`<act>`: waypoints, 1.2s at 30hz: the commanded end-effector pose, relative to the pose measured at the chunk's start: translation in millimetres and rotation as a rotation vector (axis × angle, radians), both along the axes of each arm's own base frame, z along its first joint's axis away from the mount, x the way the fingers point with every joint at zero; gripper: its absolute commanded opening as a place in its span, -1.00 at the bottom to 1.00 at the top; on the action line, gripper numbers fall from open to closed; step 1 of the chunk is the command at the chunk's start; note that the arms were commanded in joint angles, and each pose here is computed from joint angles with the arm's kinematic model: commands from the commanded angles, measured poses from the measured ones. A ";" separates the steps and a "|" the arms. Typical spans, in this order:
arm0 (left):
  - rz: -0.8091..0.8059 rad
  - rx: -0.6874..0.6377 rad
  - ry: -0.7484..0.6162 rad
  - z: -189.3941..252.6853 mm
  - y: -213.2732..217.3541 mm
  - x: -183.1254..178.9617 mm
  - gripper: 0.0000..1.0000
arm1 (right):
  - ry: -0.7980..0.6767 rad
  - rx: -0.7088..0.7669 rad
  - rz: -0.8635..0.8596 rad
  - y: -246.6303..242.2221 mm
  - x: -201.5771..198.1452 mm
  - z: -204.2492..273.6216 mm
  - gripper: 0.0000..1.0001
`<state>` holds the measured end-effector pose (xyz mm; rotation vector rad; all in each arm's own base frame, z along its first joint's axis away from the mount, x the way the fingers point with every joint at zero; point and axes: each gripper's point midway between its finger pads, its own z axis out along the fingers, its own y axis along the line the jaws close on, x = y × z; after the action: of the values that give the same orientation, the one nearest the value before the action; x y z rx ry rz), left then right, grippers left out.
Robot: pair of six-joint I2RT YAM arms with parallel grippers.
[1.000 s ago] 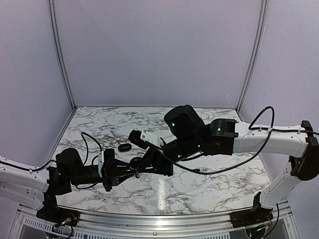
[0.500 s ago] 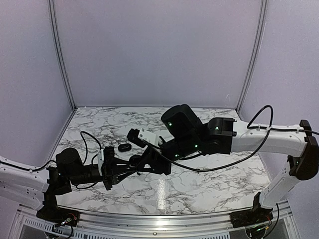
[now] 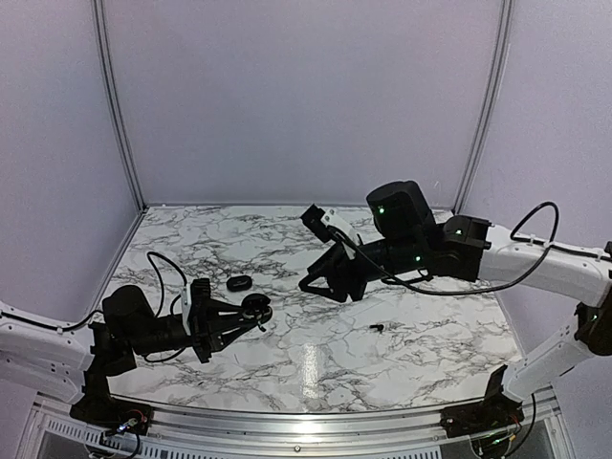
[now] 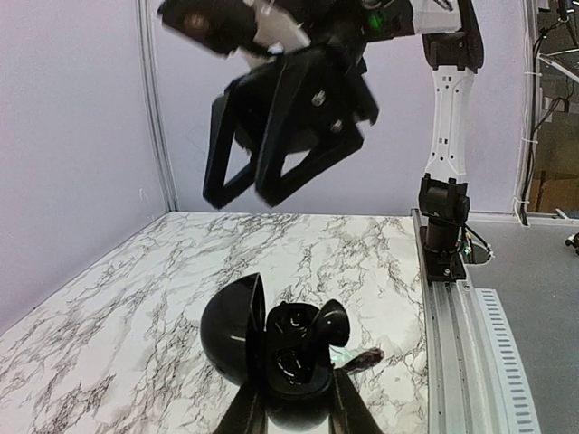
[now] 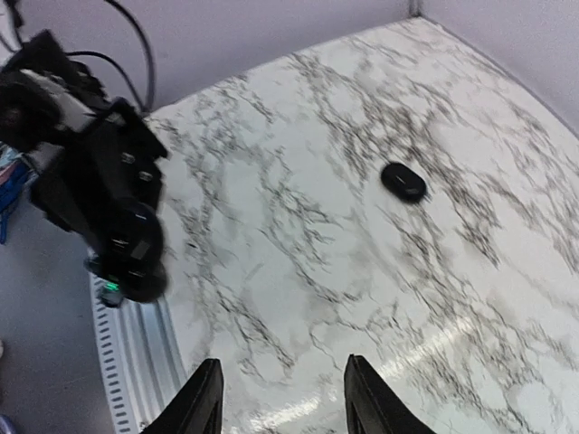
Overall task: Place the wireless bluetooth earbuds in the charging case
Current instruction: Pick up the right earbud from the center of the board.
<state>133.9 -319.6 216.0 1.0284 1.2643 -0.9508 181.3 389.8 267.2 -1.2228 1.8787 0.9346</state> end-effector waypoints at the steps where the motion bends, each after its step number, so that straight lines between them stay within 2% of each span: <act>1: -0.006 -0.067 -0.020 14.6 5.7 -2.0 -1.00 | 0.137 -0.176 -0.261 -49.5 43.4 -67.6 -0.07; 8: -0.008 -0.074 -0.009 9.2 8.0 -1.6 -1.00 | 0.262 -0.364 -0.587 -142.5 80.0 -145.2 -0.01; 13: -0.003 -0.082 -0.007 7.6 10.2 -0.5 -1.00 | 0.361 -0.307 -0.735 -170.1 86.2 -174.6 -0.04; 17: 0.003 -0.085 -0.011 7.6 12.4 0.1 -1.00 | 0.365 -0.281 -0.809 -180.2 87.7 -187.6 -0.07; 36: 0.018 -0.085 -0.014 6.3 15.0 2.7 -1.00 | 0.371 -0.343 -0.807 -184.0 86.2 -228.1 -0.30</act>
<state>136.6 -307.9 213.4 0.9797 1.2454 -0.9680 262.5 208.9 41.2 -0.3672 2.6140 0.4341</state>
